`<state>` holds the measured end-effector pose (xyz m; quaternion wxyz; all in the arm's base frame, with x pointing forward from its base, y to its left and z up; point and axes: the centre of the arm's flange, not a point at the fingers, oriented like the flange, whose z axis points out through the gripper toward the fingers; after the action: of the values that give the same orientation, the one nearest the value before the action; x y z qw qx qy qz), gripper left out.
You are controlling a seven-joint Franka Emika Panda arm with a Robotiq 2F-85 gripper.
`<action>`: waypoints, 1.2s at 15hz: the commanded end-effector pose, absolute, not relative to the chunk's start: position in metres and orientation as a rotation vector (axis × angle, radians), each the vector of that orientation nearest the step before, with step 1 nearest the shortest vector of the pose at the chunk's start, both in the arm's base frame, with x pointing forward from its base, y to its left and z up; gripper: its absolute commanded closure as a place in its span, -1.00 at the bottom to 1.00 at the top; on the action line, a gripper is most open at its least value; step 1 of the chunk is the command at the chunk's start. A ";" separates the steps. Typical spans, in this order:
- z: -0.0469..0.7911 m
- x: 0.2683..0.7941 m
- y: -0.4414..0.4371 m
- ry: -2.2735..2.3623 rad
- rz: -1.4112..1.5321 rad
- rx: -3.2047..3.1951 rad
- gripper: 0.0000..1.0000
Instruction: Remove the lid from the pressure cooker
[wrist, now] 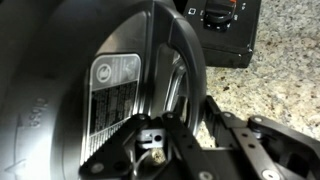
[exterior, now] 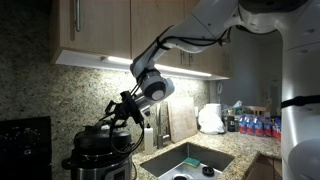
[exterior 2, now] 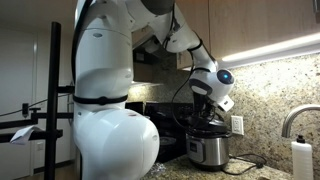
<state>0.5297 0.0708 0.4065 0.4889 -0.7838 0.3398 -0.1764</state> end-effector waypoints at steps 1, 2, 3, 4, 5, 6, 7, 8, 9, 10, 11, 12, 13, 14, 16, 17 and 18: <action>0.418 0.494 0.055 0.845 -0.628 -1.818 0.77; 0.420 0.486 0.055 0.849 -0.664 -1.802 0.78; 0.421 0.480 0.052 0.863 -0.712 -1.792 0.78; 0.423 0.472 0.050 0.874 -0.765 -1.784 0.78; 0.424 0.465 0.048 0.878 -0.817 -1.776 0.80; 0.428 0.459 0.048 0.876 -0.866 -1.763 0.81; 0.429 0.454 0.048 0.875 -0.914 -1.754 0.80; 0.432 0.449 0.047 0.873 -0.953 -1.748 0.81; 0.434 0.445 0.048 0.872 -0.982 -1.745 0.80; 0.435 0.441 0.050 0.863 -1.008 -1.743 0.80; 0.436 0.438 0.051 0.854 -1.027 -1.742 0.80; 0.437 0.436 0.053 0.844 -1.041 -1.743 0.80; 0.436 0.434 0.055 0.836 -1.050 -1.745 0.80; 0.435 0.432 0.057 0.826 -1.052 -1.749 0.80; 0.431 0.426 0.057 0.827 -1.056 -1.747 0.80; 0.430 0.422 0.057 0.834 -1.058 -1.744 0.80; 0.429 0.417 0.055 0.842 -1.060 -1.738 0.80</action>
<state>0.4376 0.0537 0.4174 0.4437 -0.7262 0.3456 -0.3953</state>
